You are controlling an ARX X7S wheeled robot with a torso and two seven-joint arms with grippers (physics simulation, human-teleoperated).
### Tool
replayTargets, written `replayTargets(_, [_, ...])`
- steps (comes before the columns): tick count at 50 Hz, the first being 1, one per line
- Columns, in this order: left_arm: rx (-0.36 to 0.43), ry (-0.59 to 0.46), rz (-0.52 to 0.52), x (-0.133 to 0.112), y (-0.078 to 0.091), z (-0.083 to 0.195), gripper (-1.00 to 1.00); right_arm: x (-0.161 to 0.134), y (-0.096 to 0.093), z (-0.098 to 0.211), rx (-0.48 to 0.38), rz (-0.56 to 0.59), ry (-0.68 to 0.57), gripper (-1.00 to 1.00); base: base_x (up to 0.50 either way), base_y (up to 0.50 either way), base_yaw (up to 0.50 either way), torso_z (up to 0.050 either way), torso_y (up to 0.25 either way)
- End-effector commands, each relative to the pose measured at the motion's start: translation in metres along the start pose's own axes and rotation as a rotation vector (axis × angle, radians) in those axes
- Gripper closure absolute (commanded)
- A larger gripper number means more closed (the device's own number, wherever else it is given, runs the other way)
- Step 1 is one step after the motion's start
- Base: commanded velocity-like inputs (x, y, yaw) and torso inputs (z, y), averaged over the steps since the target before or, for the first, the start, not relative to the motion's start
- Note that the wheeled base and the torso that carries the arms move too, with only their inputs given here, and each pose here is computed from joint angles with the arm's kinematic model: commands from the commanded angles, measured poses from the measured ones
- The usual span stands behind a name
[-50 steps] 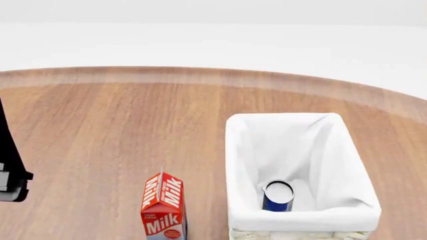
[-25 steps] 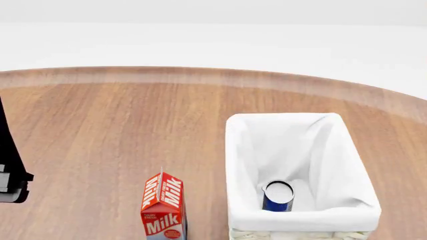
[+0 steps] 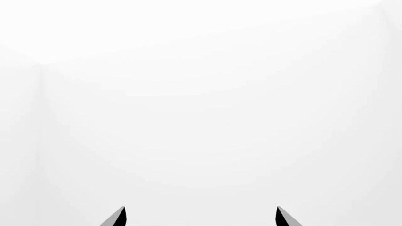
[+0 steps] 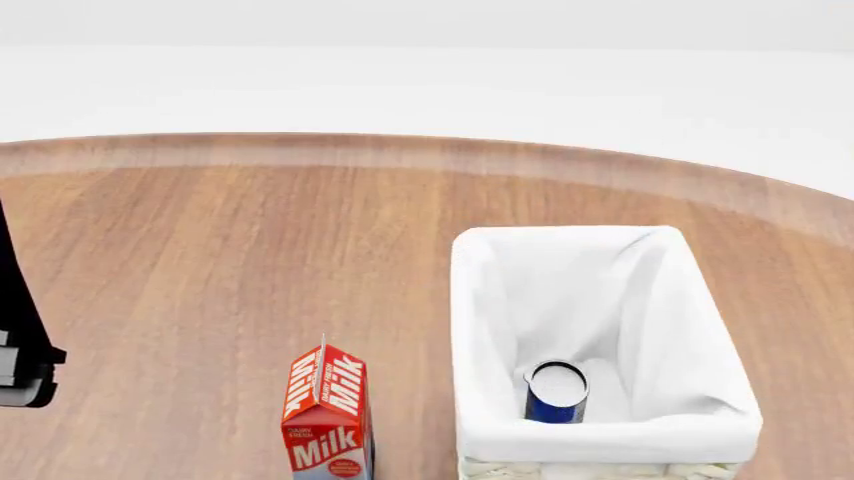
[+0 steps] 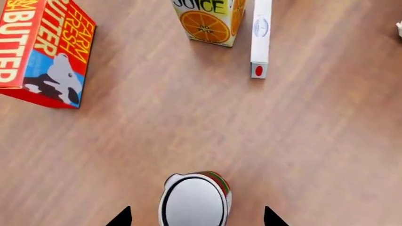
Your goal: Pick up the alphabet soup and the tomato sauce, and put them in the basket.
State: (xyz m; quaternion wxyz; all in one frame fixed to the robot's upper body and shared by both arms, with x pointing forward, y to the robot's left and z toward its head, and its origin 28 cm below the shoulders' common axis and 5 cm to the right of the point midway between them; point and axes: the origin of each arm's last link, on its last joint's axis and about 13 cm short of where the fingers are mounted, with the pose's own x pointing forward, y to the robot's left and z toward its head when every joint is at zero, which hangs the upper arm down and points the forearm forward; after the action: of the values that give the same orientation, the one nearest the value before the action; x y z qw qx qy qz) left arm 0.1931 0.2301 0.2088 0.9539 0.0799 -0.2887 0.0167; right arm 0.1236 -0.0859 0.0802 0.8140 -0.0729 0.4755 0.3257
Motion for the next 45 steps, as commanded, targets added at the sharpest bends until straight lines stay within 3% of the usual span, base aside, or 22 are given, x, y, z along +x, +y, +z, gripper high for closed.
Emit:
replayTargets(1, [-0.002, 0.002, 0.001, -0.001, 0.000, -0.001, -1.00, 0.005, 0.002, -0.002, 0.005, -0.006, 0.000, -1.00, 0.00, 0.00, 0.00, 0.000, 0.000])
replayTargets(45, [0.004, 0.000, 0.003, -0.001, 0.001, 0.000, -1.00, 0.021, 0.011, -0.011, -0.021, 0.000, 0.008, -1.00, 0.00, 0.00, 0.00, 0.000, 0.000])
